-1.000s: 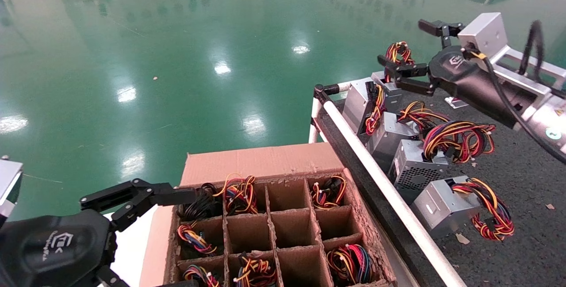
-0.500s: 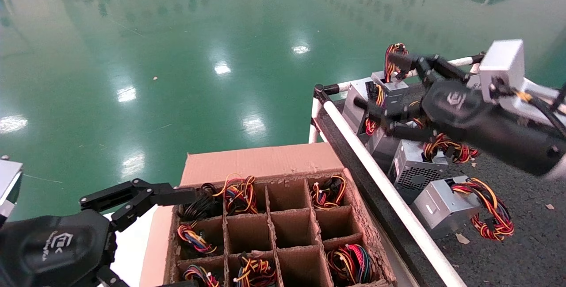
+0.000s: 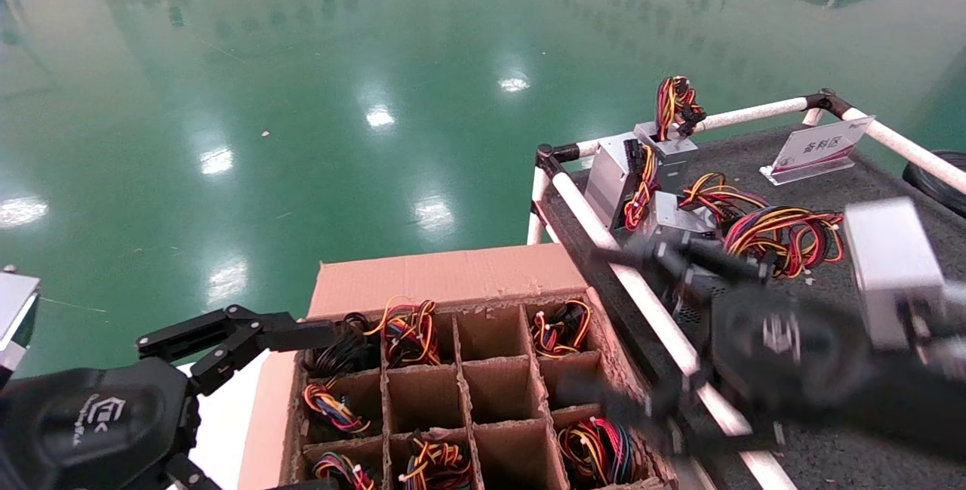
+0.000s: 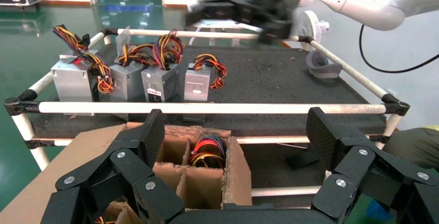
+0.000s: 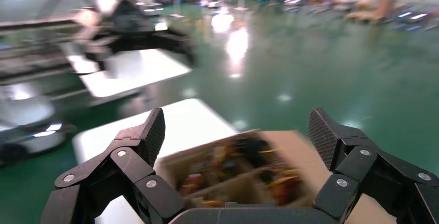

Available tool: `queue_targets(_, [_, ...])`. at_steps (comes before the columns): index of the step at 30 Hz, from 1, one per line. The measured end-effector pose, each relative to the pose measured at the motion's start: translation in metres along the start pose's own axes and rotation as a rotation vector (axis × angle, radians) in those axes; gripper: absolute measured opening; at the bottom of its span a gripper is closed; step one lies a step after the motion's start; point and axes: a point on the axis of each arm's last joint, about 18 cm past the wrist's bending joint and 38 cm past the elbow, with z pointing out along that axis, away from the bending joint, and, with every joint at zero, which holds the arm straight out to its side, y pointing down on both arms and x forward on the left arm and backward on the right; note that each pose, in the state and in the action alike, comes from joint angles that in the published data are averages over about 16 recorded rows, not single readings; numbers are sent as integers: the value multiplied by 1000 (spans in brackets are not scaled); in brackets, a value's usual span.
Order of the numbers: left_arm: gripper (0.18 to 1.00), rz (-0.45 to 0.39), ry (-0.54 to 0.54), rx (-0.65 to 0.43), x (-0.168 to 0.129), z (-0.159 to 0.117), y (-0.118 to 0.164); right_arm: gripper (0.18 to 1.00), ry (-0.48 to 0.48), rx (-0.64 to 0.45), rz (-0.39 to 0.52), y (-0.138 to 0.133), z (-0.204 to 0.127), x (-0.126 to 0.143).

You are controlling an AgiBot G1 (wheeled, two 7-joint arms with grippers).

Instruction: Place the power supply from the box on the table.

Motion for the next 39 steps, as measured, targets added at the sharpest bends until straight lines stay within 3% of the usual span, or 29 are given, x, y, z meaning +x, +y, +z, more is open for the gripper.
queue_targets(6, [1001,0,0,0,0,0,0,1000,-118,-29,69,0,-1,-34])
queue_targets(12, [1001,0,0,0,0,0,0,1000,-170,-44,98,-1,-2,-50])
queue_targets(39, [1001,0,-1,0,0,0,0,1000,-139,-35,87,0,-1,-41])
